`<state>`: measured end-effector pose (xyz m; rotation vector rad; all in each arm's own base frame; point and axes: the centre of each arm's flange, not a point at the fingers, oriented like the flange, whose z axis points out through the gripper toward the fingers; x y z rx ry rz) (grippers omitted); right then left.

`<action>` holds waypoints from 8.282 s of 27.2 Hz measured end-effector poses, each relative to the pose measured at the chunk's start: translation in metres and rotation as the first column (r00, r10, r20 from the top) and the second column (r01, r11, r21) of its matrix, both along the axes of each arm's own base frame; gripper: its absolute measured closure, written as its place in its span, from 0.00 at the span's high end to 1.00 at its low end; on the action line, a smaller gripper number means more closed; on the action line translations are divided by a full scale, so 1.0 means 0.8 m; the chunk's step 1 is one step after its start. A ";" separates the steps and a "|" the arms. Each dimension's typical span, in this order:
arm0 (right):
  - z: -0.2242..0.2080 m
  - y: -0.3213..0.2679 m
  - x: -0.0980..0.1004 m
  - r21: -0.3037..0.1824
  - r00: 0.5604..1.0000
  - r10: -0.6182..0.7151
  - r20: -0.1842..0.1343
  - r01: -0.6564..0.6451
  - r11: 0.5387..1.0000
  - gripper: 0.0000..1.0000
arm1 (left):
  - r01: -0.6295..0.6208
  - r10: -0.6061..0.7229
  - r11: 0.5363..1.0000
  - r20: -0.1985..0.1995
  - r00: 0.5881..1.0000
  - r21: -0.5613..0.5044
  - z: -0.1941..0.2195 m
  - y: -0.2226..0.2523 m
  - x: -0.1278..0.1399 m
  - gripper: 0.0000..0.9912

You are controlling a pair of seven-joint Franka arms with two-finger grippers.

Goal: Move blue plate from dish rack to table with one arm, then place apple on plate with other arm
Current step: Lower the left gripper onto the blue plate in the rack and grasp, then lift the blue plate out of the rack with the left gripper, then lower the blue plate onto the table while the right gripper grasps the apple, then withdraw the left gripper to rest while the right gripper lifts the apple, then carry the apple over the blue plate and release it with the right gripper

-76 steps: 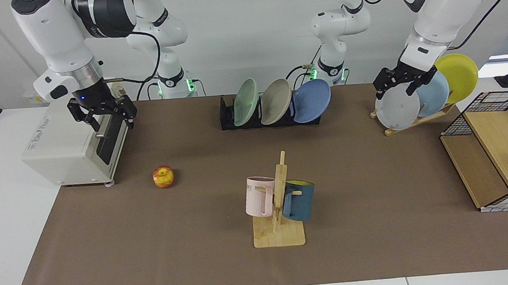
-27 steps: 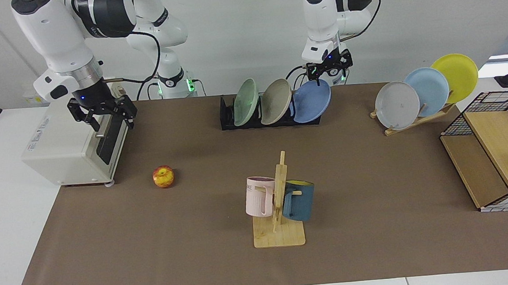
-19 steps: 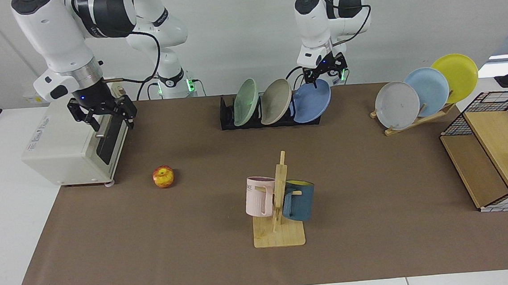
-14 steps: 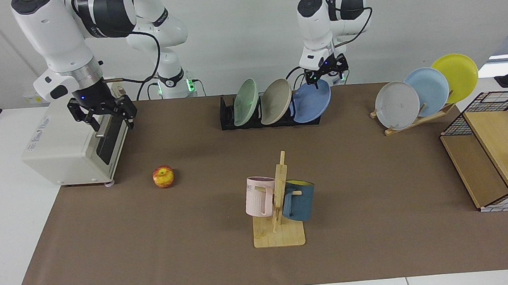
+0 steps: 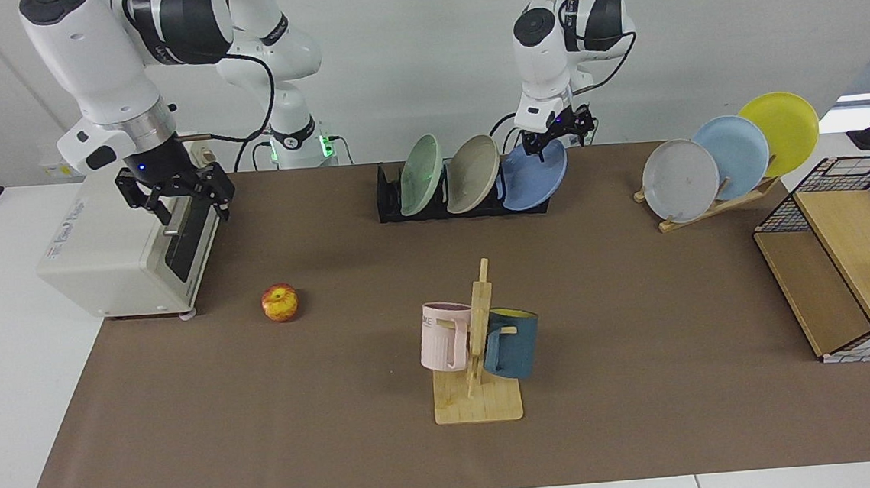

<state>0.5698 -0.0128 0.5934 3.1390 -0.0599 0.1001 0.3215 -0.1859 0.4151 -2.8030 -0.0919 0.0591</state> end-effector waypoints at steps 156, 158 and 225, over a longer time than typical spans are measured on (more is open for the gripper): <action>-0.157 0.100 0.048 -0.010 0.990 0.132 -0.051 -0.133 0.991 0.71 | -0.083 0.079 0.925 -0.024 0.997 -0.370 0.230 0.235 0.243 1.00; -0.150 0.117 0.046 -0.009 0.992 0.117 -0.048 -0.118 0.993 0.71 | -0.081 0.074 0.924 -0.032 0.997 -0.374 0.236 0.239 0.248 1.00; -0.203 0.390 0.009 0.112 0.999 -0.002 0.039 -0.003 0.994 1.00 | -0.020 0.018 0.923 -0.010 1.000 -0.383 0.269 0.224 0.261 1.00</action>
